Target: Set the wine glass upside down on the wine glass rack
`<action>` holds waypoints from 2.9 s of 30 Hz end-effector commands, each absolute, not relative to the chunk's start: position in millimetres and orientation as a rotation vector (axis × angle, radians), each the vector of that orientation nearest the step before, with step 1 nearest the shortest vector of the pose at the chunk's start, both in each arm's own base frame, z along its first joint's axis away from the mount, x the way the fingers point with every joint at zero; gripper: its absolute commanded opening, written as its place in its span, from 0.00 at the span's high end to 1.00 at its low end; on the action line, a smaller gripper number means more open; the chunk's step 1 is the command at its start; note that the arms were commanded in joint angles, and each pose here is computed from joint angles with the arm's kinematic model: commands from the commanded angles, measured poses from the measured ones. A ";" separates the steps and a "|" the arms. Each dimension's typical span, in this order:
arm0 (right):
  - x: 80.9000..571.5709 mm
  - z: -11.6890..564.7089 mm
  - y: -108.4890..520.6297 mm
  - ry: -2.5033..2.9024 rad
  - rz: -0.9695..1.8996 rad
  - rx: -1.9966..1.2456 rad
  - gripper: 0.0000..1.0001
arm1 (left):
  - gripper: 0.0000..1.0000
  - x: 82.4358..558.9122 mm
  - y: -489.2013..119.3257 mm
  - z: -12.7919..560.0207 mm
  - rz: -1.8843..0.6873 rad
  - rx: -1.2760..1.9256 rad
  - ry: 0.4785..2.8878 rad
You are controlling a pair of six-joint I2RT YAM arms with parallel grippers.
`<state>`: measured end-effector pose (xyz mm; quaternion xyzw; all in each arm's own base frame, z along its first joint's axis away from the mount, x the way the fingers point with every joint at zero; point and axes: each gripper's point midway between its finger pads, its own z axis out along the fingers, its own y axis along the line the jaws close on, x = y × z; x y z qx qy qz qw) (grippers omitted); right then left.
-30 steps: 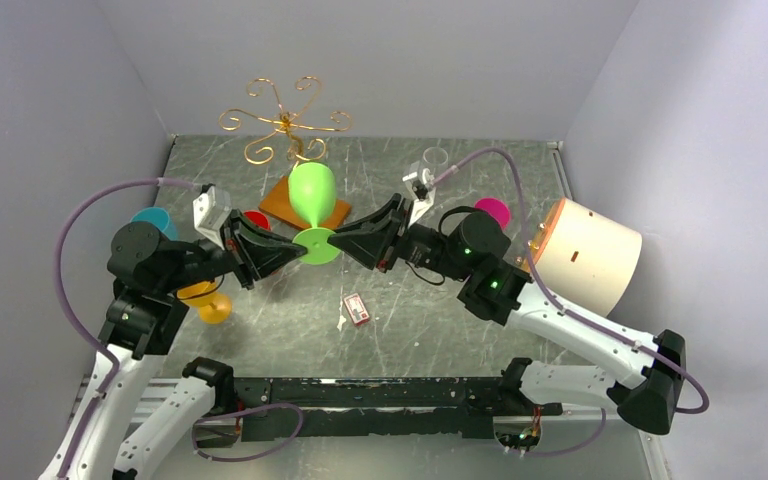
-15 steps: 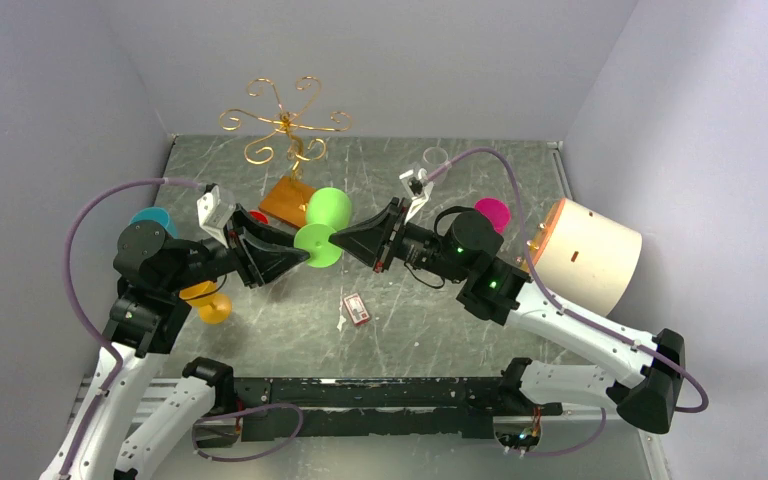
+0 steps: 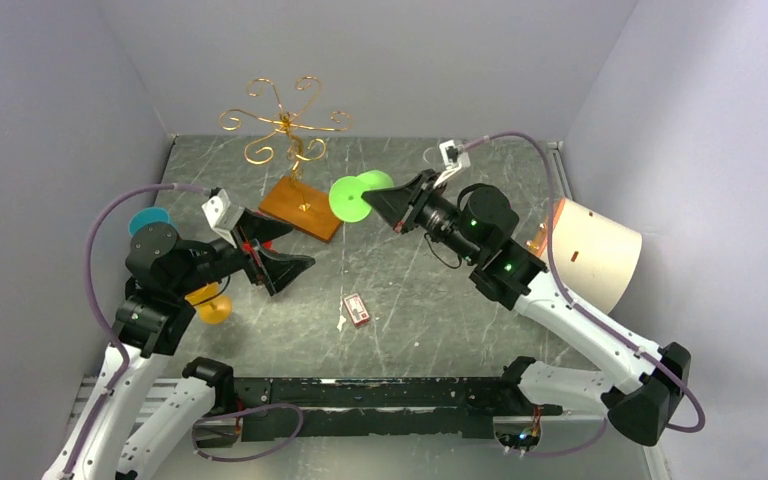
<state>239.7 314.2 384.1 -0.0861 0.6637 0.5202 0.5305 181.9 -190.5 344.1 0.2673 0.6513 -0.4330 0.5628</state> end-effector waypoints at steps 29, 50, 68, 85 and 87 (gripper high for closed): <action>397.6 418.3 341.4 1.479 1.361 0.317 1.00 | 0.01 203.7 -163.8 293.1 -0.814 0.481 1.560; 401.7 407.6 369.1 1.524 1.453 0.299 1.00 | 0.01 202.9 -161.8 293.3 -0.802 0.476 1.558; 390.1 405.4 389.5 1.546 1.513 0.238 1.00 | 0.01 201.6 -161.4 293.9 -0.801 0.478 1.553; 383.9 393.9 404.9 1.606 1.507 0.160 1.00 | 0.01 203.5 -163.0 290.9 -0.809 0.480 1.566; 383.7 393.1 405.4 1.611 1.507 0.156 1.00 | 0.01 203.5 -162.8 291.2 -0.808 0.479 1.564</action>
